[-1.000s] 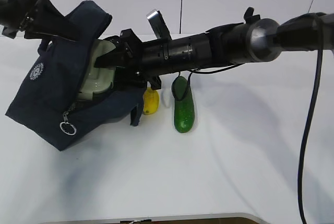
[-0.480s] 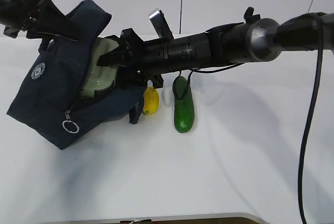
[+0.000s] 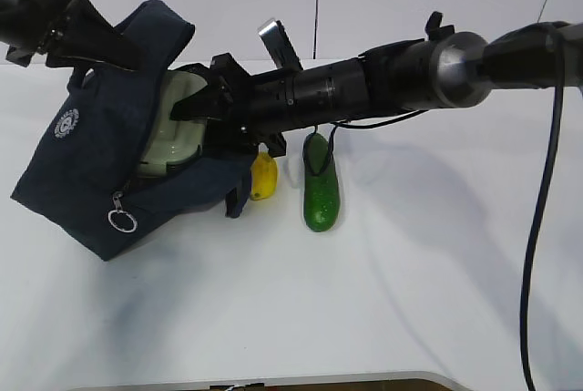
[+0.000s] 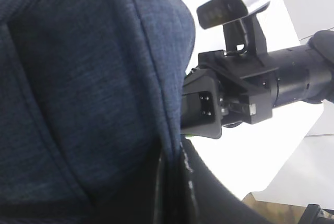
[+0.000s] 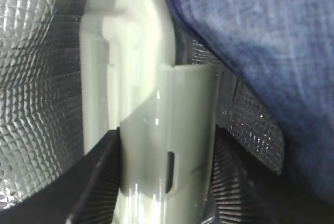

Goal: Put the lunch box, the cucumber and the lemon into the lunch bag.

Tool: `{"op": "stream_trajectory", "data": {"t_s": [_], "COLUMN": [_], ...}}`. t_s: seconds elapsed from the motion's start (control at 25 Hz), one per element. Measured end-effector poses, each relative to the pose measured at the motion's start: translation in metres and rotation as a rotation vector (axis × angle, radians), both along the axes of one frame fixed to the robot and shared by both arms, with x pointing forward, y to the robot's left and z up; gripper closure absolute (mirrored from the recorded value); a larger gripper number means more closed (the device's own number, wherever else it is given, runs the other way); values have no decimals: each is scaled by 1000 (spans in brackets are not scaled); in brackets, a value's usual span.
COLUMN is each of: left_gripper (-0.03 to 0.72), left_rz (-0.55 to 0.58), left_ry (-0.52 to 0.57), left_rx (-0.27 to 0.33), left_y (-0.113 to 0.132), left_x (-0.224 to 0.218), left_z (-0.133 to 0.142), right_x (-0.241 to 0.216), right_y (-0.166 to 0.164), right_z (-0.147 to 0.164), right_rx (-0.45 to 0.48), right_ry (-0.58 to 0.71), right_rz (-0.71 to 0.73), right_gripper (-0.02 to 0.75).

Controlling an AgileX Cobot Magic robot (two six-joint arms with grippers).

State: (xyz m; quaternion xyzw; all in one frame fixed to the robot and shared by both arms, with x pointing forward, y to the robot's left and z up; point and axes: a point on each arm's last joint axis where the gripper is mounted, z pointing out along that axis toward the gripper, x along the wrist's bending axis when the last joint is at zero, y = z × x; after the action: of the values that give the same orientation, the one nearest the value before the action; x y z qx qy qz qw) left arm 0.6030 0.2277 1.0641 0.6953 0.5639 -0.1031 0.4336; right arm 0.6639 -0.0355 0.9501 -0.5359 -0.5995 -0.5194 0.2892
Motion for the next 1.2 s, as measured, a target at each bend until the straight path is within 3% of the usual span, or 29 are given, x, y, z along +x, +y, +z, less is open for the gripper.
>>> {"op": "stream_trajectory", "data": {"t_s": [0.72, 1.2], "left_gripper": [693, 694], "left_rz": [9, 11], "left_ry": [-7, -8], "left_rx": [3, 3], "left_y": [0, 1], "left_x": [1, 1], "left_z": [0, 0], "right_x": [-2, -1], "right_y": [-1, 0], "right_z": [-5, -1], "right_rx": [-60, -26], "right_ry": [20, 53], "right_rz": [16, 2], "right_gripper": [335, 300]}}
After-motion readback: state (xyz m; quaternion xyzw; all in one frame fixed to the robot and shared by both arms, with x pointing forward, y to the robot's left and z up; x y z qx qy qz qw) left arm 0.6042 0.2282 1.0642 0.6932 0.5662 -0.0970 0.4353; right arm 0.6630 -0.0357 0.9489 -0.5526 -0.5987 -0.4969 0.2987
